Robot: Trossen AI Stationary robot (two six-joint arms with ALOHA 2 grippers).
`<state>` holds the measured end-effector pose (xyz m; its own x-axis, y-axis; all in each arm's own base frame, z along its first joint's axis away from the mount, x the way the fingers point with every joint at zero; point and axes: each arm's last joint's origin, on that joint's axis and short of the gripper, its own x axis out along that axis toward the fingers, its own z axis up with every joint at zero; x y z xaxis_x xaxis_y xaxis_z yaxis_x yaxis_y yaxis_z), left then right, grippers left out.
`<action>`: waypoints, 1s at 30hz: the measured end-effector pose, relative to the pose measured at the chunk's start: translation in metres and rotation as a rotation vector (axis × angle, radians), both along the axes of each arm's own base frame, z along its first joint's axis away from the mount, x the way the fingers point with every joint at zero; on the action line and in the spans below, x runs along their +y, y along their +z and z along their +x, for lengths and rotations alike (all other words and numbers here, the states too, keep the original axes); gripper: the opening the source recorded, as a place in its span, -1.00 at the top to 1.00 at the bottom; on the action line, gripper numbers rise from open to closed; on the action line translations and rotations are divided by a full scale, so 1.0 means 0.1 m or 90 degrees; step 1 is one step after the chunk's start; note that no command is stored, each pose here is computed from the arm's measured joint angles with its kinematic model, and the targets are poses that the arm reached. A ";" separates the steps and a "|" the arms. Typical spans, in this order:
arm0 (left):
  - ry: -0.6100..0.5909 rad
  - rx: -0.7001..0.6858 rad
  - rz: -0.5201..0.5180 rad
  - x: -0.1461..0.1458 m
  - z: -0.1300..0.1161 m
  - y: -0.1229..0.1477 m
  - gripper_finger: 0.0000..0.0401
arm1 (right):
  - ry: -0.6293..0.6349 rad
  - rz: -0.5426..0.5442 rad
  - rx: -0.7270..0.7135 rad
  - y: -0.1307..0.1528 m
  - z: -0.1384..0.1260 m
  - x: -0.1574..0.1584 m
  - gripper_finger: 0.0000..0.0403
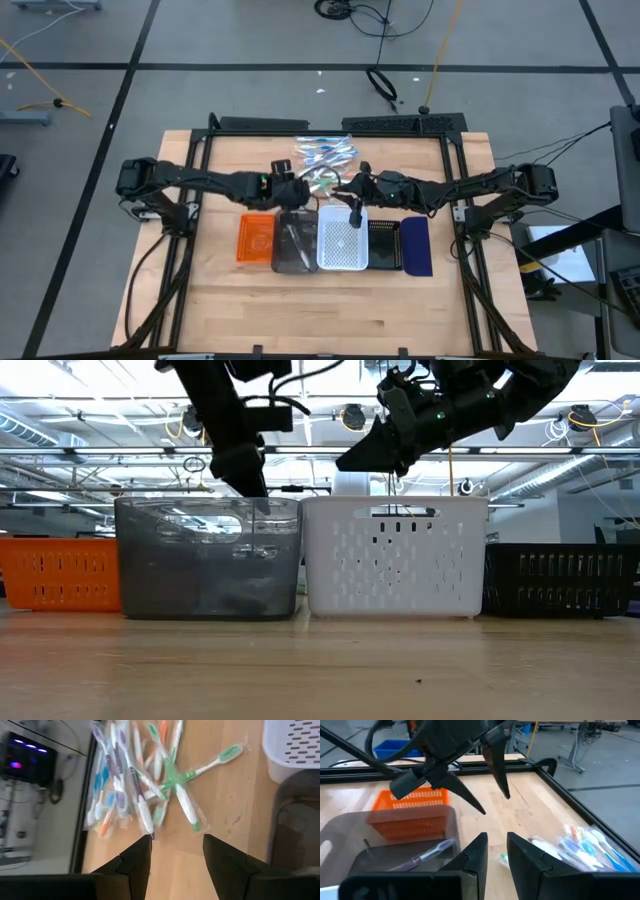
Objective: Pick & Place Toothbrushes
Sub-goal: Put the purple toothbrush into the left black bin
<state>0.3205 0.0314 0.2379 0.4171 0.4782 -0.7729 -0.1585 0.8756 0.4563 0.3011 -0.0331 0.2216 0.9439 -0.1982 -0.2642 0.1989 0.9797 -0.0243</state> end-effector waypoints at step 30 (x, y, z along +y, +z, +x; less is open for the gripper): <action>0.031 -0.084 -0.158 1.34 0.02 -0.41 0.09 | -0.010 0.003 0.032 -0.05 -0.02 -0.03 0.68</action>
<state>0.3227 0.1659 0.1972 0.5025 0.3036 -0.8095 -0.2468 0.9477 0.2023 0.2992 -0.0365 0.2169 0.9265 -0.2109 -0.3117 0.2121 0.9768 -0.0304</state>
